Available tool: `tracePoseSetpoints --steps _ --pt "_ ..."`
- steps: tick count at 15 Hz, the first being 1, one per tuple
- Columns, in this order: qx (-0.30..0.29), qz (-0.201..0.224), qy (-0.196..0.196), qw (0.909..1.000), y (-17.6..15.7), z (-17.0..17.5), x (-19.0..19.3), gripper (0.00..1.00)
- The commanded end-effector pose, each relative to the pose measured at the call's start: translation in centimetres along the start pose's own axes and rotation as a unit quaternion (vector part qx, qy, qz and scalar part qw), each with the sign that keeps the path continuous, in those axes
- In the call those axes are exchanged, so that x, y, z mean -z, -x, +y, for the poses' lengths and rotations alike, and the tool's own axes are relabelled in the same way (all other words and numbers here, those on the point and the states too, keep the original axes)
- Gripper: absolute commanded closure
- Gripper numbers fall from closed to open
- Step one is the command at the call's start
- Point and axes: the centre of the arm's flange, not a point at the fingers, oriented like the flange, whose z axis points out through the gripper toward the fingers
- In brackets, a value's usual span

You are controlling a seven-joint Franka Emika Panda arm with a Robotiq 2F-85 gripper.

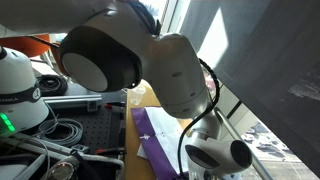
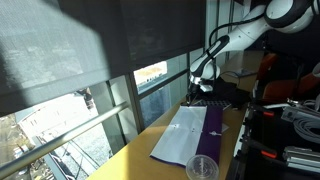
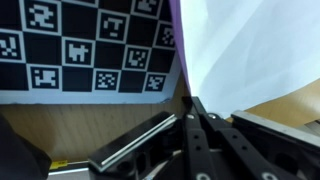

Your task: Close the purple file

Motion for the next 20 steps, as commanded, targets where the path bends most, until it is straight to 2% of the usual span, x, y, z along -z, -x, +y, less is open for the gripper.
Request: tracePoseSetpoints --steps 1,3,7,10,15,18,20 --pt "0.001 0.009 -0.002 1.0 0.3 -1.2 1.1 1.0" --pt "0.01 0.008 0.008 0.9999 0.3 -2.1 2.1 1.0" --pt "0.067 -0.003 0.079 0.9947 1.4 -5.8 7.7 1.0" --pt "0.116 0.008 0.133 0.9843 1.6 -7.6 12.3 1.0" --pt "0.178 0.06 0.205 0.9606 1.7 -9.6 21.8 1.0" --pt "0.193 0.079 0.22 0.953 2.7 -10.9 25.0 1.0" --pt "0.2 0.082 0.221 0.951 4.0 -12.0 25.3 1.0"
